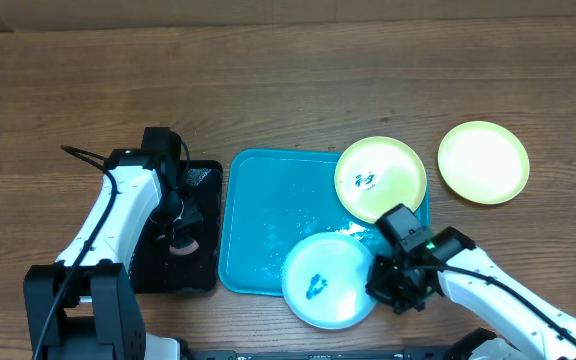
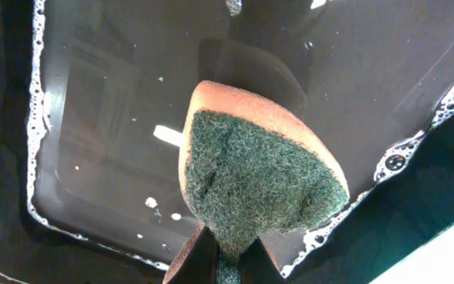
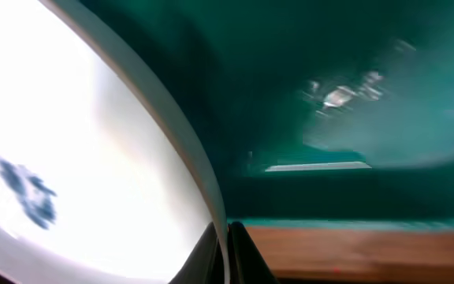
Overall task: Clean dirty plates on tray and stack at the side
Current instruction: 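Drag the white plate to the tray center with the right gripper, then lift the sponge from the black tray onto the white plate, left gripper, then scrub the white plate with the sponge in the left gripper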
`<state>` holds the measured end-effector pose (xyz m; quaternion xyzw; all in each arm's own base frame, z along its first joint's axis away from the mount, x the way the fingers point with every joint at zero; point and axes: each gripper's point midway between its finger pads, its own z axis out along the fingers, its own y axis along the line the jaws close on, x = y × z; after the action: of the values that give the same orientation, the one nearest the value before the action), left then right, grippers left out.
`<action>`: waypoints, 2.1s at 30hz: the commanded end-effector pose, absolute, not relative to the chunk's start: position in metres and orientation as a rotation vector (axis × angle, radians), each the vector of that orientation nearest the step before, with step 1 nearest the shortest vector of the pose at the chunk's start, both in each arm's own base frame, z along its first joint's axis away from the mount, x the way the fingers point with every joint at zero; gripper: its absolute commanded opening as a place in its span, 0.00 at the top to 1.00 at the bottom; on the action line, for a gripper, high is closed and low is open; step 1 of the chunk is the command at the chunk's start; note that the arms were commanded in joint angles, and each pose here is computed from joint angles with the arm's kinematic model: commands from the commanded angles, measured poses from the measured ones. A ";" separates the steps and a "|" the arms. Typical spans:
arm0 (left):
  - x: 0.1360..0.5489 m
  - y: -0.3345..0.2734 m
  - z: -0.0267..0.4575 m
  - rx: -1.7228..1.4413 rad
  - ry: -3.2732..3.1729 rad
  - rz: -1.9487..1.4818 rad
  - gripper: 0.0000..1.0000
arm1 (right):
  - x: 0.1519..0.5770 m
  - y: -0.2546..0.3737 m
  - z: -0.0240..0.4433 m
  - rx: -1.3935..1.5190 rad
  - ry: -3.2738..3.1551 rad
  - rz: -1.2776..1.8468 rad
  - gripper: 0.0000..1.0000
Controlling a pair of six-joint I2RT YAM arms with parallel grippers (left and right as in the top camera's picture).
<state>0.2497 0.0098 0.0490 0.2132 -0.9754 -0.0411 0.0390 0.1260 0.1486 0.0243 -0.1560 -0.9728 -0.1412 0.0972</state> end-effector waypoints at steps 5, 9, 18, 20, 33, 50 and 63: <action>0.252 0.010 0.053 0.641 -3.012 -0.111 0.96 | 0.185 0.183 0.031 -0.284 -3.006 -0.516 0.96; 0.252 0.010 0.053 0.642 -3.012 -0.111 0.96 | 0.213 0.193 0.026 -0.192 -3.025 -0.424 0.96; 0.256 0.009 0.052 0.643 -3.027 -0.096 0.96 | 0.241 0.200 0.006 -0.085 -3.030 -0.297 0.96; 0.257 0.008 0.053 0.630 -3.035 -0.093 0.96 | 0.240 0.200 0.002 -0.056 -3.024 -0.290 0.96; 0.289 -0.044 0.101 0.386 -3.197 0.160 0.96 | 0.242 0.203 0.002 -0.036 -3.036 -0.303 0.96; 0.291 -0.182 0.080 0.000 -3.218 0.414 0.96 | 0.243 0.205 0.003 -0.003 -3.037 -0.320 0.96; 0.268 -0.215 0.026 0.029 -2.920 0.572 0.96 | 0.236 0.229 0.010 0.038 -2.960 -0.519 0.96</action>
<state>0.2703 -0.2001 0.0197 0.0181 -0.9857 0.1539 0.0661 0.2417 0.2152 0.0090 -0.0006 -0.9885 -0.1426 0.0500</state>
